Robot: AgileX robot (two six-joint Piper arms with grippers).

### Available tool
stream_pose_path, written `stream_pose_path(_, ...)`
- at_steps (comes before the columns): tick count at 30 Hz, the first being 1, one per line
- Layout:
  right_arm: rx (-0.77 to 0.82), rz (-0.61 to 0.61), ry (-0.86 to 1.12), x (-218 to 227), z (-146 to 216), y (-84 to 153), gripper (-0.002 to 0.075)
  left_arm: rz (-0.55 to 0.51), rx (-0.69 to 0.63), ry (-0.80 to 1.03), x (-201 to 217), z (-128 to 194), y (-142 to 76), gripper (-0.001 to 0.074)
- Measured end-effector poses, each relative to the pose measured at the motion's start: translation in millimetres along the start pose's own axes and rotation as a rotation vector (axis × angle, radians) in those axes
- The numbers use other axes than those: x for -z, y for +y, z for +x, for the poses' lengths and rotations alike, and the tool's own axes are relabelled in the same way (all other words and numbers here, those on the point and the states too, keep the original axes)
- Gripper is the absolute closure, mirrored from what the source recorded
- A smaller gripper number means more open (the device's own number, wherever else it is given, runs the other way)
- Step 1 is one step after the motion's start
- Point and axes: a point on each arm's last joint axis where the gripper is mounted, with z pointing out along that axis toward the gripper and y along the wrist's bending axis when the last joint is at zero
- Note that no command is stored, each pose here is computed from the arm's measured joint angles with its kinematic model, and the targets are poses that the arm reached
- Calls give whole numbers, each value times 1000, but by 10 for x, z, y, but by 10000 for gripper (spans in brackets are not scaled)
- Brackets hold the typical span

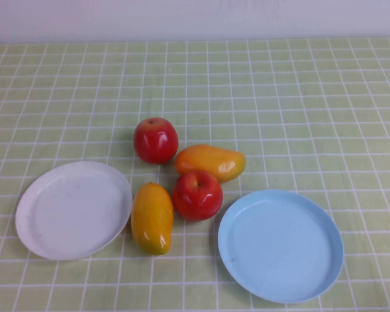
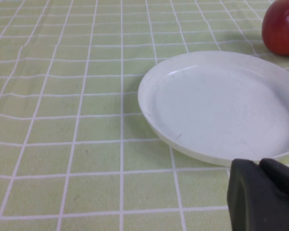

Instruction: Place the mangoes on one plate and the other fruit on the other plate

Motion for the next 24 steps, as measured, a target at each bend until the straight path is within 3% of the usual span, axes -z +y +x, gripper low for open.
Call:
stream_pose_path(11,0,0,0,0,0,0,742,6,23,-63,2,-57,-5,734)
stream_pose_path(20,0,0,0,0,0,0,742,65,350,-268,34,-246,-15,734)
stream_pose_path(24,0,0,0,0,0,0,742,77,430,-285,39,-263,-13,734)
